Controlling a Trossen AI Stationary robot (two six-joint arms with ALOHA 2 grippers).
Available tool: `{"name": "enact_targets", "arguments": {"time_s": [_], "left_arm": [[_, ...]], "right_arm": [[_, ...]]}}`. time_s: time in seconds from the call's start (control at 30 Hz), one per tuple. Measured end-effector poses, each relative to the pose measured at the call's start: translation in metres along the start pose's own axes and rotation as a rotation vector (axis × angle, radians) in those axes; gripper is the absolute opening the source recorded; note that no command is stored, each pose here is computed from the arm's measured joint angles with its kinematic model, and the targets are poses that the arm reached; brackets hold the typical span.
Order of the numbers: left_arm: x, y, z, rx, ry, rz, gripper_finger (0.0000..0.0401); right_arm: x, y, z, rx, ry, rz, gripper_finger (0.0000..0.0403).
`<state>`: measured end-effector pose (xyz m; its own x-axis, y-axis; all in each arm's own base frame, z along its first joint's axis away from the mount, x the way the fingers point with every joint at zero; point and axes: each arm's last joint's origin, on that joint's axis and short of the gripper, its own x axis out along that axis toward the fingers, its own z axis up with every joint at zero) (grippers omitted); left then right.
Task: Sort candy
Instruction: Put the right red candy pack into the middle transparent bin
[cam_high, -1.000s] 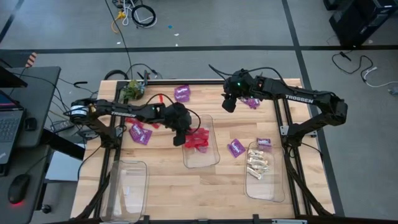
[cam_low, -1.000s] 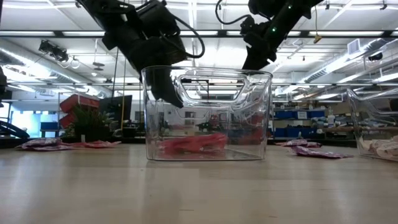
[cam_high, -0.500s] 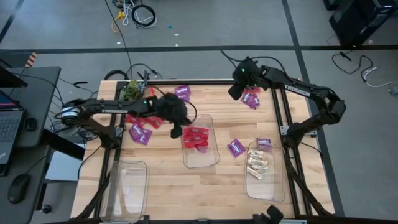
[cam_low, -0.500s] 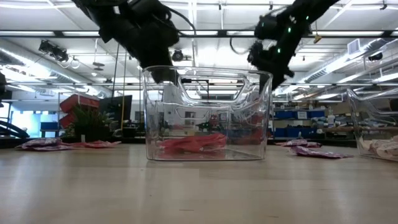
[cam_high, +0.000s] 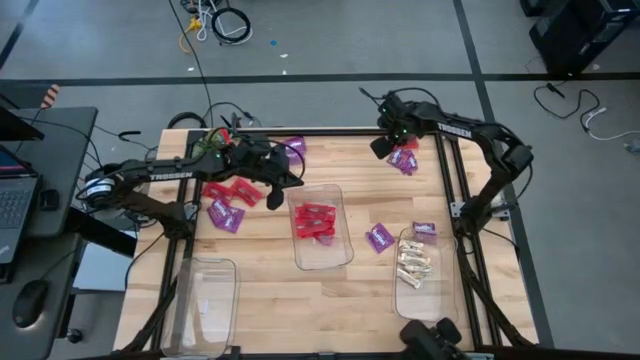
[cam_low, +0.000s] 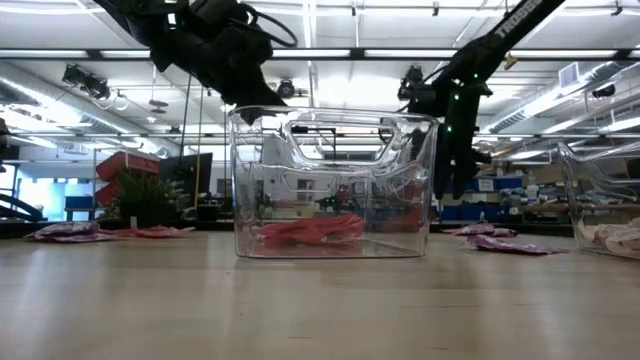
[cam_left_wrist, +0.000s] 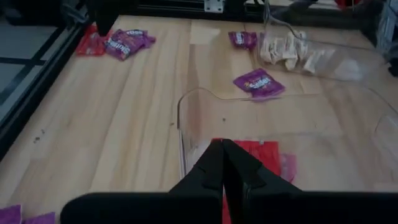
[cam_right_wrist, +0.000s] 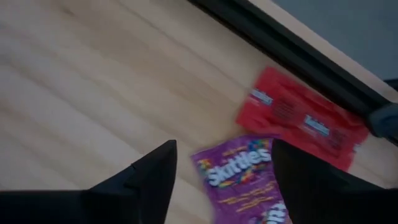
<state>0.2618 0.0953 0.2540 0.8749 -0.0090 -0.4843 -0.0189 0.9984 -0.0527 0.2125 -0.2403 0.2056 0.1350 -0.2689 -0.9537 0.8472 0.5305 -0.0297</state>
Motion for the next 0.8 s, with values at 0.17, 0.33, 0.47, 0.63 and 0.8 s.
{"name": "enact_targets", "arguments": {"time_s": [0.17, 0.33, 0.47, 0.63, 0.8], "left_arm": [[-0.003, 0.010, -0.002, 0.001, 0.002, 0.032, 0.0003], [-0.006, 0.018, -0.004, 0.000, 0.012, 0.051, 0.0003], [-0.009, 0.023, -0.005, -0.002, 0.011, 0.068, 0.0003], [-0.012, 0.033, -0.007, -0.020, 0.007, 0.084, 0.0003], [-0.014, 0.044, -0.011, -0.033, -0.047, 0.063, 0.0003]], "right_arm": [[0.012, 0.001, -0.001, 0.020, 0.035, -0.069, 0.0280], [0.005, 0.014, -0.008, -0.110, 0.054, -0.122, 0.0299], [-0.018, 0.025, -0.012, -0.184, -0.008, -0.101, 0.0299], [-0.031, 0.031, -0.016, -0.176, -0.035, -0.076, 0.0268], [-0.002, 0.028, -0.009, 0.005, 0.003, -0.097, 0.0211]]}}
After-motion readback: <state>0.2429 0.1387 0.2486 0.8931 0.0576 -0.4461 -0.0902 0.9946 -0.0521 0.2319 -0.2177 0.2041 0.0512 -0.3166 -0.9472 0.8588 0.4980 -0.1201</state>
